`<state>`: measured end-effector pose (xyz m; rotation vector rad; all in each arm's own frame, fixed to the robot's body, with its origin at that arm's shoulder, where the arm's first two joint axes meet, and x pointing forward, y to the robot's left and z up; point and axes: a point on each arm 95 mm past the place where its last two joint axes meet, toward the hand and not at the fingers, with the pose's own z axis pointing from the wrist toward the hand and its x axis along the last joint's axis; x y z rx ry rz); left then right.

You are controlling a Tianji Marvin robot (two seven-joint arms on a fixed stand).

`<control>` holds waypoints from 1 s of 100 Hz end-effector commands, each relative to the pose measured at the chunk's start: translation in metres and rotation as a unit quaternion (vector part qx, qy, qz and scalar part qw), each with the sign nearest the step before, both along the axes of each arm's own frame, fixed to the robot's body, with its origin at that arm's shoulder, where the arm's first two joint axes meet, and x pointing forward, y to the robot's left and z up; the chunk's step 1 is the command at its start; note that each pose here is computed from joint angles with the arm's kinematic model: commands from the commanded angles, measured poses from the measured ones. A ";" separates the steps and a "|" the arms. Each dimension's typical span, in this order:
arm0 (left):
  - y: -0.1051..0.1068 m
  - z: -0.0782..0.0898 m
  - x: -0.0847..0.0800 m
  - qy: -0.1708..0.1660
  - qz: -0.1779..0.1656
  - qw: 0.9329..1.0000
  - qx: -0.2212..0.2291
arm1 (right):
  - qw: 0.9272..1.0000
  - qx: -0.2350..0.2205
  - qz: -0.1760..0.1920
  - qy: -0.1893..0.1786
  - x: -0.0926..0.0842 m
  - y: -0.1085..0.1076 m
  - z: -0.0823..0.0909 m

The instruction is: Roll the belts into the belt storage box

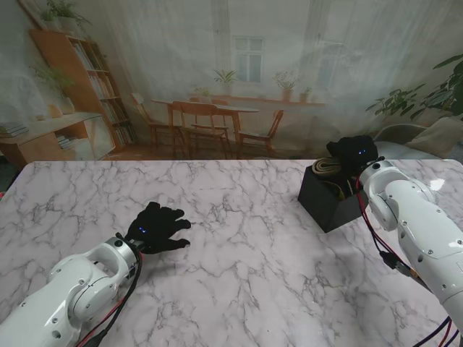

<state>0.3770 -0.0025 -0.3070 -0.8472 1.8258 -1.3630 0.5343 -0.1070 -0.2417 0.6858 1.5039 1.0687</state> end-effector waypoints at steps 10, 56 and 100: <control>-0.001 -0.002 0.000 0.008 -0.001 1.000 0.003 | 1.000 0.009 -0.014 0.004 0.006 0.001 0.001; -0.003 -0.002 0.000 0.010 -0.004 1.000 0.003 | 0.999 0.008 -0.026 0.028 0.010 -0.001 -0.013; -0.004 -0.002 0.001 0.009 -0.007 1.000 0.003 | 0.999 -0.002 -0.017 0.040 0.008 -0.005 -0.024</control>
